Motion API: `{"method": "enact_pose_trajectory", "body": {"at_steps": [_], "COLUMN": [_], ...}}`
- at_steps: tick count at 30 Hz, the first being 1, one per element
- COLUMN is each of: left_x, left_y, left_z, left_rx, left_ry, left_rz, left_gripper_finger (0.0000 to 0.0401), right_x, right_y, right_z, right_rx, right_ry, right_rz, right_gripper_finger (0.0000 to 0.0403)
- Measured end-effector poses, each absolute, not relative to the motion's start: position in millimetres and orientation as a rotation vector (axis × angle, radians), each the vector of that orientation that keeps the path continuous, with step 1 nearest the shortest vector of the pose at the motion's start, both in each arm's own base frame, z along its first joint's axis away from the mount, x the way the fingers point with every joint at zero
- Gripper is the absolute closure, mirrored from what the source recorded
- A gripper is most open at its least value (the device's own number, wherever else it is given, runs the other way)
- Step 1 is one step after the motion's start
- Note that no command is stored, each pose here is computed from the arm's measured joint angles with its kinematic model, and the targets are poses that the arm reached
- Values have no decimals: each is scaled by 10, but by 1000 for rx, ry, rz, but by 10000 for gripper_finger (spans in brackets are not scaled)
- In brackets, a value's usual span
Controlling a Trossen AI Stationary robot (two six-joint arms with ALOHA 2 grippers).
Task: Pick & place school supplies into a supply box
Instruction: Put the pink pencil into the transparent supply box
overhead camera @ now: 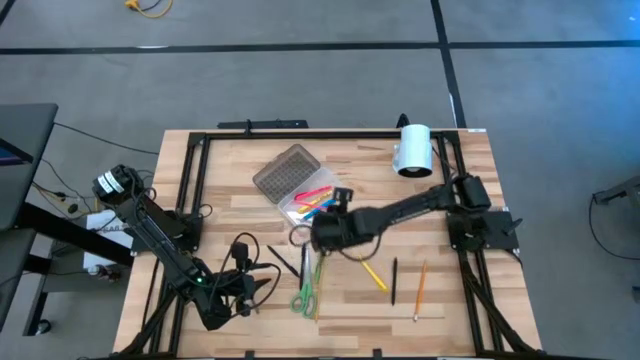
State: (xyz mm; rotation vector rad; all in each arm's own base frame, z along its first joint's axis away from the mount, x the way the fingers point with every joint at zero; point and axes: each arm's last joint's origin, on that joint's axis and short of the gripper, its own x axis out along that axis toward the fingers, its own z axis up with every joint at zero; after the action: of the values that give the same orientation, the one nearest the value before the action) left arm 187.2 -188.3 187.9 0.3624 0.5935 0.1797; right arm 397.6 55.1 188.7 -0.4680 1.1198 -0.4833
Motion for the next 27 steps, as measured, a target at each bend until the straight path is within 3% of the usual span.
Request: {"method": "enact_pose_trajectory", "body": {"at_steps": [12, 27], "left_x": [1843, 1833], "left_y": [-1840, -1815], "left_z": [1857, 1859], "left_rx": [426, 465], "left_ry": [615, 595], "left_rz": [210, 254], "left_gripper_finger": [241, 241], "right_x": [4068, 4075], "right_y": [-51, -277], "right_z": [1866, 1859], "right_rx": [-472, -416], "right_ry": [1218, 1222], "right_rz": [-249, -180], "right_gripper_finger": [399, 384]}}
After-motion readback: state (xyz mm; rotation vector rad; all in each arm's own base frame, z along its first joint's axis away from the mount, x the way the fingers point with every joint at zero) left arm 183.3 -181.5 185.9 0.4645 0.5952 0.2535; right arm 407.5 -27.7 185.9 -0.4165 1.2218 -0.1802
